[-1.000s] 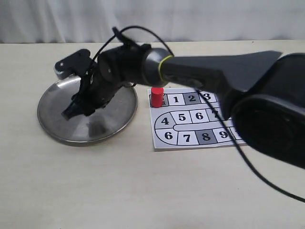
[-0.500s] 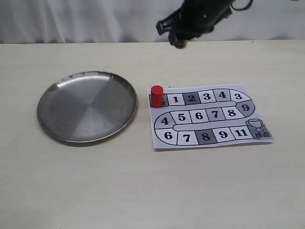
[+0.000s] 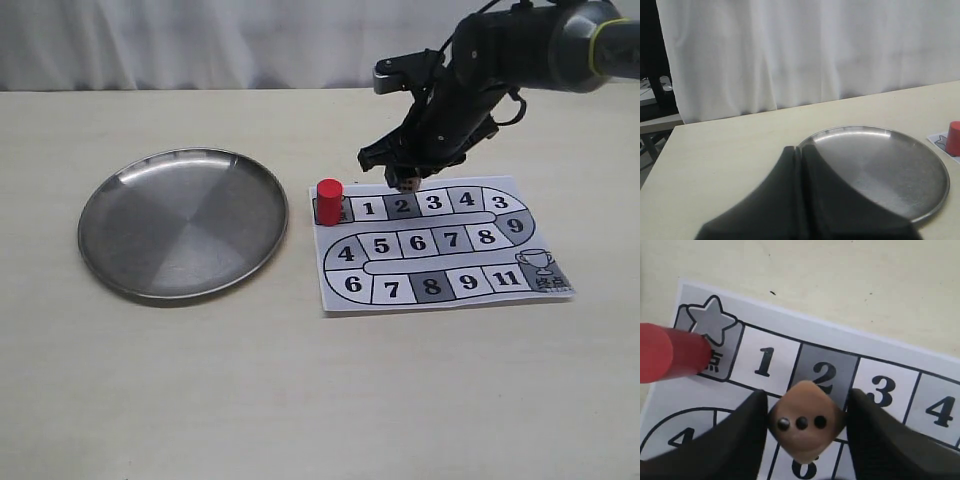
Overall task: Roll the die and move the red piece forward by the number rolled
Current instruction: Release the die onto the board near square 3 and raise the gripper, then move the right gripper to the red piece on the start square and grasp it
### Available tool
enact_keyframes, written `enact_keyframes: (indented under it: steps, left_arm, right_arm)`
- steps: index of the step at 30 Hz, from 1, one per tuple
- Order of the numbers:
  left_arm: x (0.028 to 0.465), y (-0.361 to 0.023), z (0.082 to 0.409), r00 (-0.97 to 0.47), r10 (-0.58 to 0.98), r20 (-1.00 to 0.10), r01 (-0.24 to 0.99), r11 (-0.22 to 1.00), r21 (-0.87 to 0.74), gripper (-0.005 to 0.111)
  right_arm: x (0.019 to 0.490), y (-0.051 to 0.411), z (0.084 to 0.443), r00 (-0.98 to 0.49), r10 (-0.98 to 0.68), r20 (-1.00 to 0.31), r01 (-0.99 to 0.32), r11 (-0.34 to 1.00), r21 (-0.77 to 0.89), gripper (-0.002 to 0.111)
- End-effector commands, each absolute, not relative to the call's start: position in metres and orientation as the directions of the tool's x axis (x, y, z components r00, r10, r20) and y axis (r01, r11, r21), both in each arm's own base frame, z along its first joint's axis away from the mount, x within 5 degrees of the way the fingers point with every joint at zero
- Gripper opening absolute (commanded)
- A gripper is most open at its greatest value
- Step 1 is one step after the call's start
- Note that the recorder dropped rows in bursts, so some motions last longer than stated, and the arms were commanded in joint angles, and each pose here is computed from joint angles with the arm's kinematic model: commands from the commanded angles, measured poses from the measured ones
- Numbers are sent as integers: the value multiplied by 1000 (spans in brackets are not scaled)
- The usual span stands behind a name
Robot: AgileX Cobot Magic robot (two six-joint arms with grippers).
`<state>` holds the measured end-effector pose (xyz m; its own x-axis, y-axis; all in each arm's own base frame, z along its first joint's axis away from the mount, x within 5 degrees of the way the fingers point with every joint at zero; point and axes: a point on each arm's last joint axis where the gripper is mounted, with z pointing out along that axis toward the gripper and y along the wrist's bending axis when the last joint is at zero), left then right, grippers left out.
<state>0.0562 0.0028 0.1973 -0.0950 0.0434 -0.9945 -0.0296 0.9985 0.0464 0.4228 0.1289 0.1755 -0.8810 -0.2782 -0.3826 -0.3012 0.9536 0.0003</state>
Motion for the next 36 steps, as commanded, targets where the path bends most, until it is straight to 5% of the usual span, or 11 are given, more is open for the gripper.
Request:
enact_keyframes:
  steps: [1, 7, 19, 23, 28, 36]
  left_arm:
    - [56, 2, 198, -85, 44, -995, -21, 999, 46, 0]
    - [56, 2, 198, -85, 44, -995, -21, 999, 46, 0]
    - [56, 2, 198, -85, 44, -995, -21, 999, 46, 0]
    - [56, 2, 198, -85, 44, -995, -21, 999, 46, 0]
    - [56, 2, 198, -85, 44, -995, -21, 999, 46, 0]
    - [56, 2, 198, -85, 44, -995, -21, 999, 46, 0]
  right_arm:
    - [424, 127, 177, -872, -286, -398, -304, 952, -19, 56]
    - [424, 127, 177, -872, -286, -398, -304, 952, -19, 75]
    - [424, 127, 179, -870, -289, -399, -307, 951, -20, 74]
    - [422, 125, 198, -871, -288, -398, -305, 952, -22, 54]
    - [410, 115, 235, -852, -328, -408, -318, 943, -95, 5]
    - [394, 74, 221, -938, -241, -250, -228, 970, -80, 4]
